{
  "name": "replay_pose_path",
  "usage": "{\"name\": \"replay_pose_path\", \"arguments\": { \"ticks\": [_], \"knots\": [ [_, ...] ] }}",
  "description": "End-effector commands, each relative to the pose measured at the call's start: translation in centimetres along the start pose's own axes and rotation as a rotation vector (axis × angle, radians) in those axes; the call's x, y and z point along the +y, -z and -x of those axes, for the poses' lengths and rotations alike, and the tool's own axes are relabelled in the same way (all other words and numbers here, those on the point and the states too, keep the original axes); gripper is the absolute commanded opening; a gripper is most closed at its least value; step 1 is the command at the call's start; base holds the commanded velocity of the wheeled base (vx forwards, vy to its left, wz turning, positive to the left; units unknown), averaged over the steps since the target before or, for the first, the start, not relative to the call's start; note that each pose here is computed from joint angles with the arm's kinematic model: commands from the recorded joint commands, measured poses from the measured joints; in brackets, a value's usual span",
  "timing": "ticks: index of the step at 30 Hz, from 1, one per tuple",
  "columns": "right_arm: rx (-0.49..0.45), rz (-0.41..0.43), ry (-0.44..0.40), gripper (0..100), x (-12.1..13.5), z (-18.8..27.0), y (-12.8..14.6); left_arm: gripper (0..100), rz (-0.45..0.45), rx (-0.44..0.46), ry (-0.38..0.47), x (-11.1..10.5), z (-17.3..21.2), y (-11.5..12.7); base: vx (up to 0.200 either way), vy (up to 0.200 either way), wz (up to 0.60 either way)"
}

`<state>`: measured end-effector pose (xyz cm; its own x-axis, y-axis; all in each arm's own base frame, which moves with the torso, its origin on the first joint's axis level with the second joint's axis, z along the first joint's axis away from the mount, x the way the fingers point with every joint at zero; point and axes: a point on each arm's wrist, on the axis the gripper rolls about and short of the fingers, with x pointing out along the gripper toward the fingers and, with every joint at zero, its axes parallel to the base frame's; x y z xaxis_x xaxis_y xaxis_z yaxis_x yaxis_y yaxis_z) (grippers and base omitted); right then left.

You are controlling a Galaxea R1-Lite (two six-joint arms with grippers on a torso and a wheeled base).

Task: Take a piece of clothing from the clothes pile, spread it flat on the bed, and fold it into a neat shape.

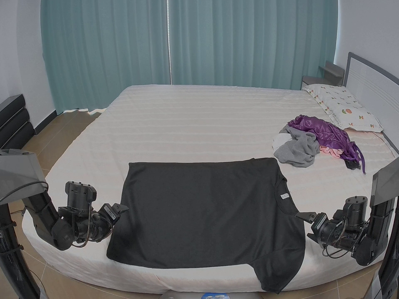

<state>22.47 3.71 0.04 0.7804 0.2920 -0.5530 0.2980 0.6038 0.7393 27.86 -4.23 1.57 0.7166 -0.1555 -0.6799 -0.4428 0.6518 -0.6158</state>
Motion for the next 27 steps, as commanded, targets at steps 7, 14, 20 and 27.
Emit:
{"name": "replay_pose_path", "arguments": {
  "ticks": [7, 14, 20, 27],
  "knots": [
    [0.067, -0.040, 0.059, 100, -1.07, 0.47, 1.17, 100, -0.003, 0.032, 0.014, 0.36, 1.32, 1.02, 0.000, 0.000, 0.00],
    [0.069, -0.039, 0.063, 100, -1.11, 0.43, 1.23, 100, -0.003, 0.044, 0.021, 0.34, 1.46, 1.19, 0.000, 0.000, 0.00],
    [0.073, -0.027, 0.065, 100, -1.06, 0.37, 1.41, 100, -0.009, 0.052, 0.023, 0.22, 1.47, 1.45, 0.000, -0.167, 0.00],
    [0.073, -0.025, 0.064, 100, -1.02, 0.36, 1.45, 100, 0.001, 0.051, 0.030, 0.05, 1.54, 1.48, 0.000, -0.114, 0.00]
  ]
}}
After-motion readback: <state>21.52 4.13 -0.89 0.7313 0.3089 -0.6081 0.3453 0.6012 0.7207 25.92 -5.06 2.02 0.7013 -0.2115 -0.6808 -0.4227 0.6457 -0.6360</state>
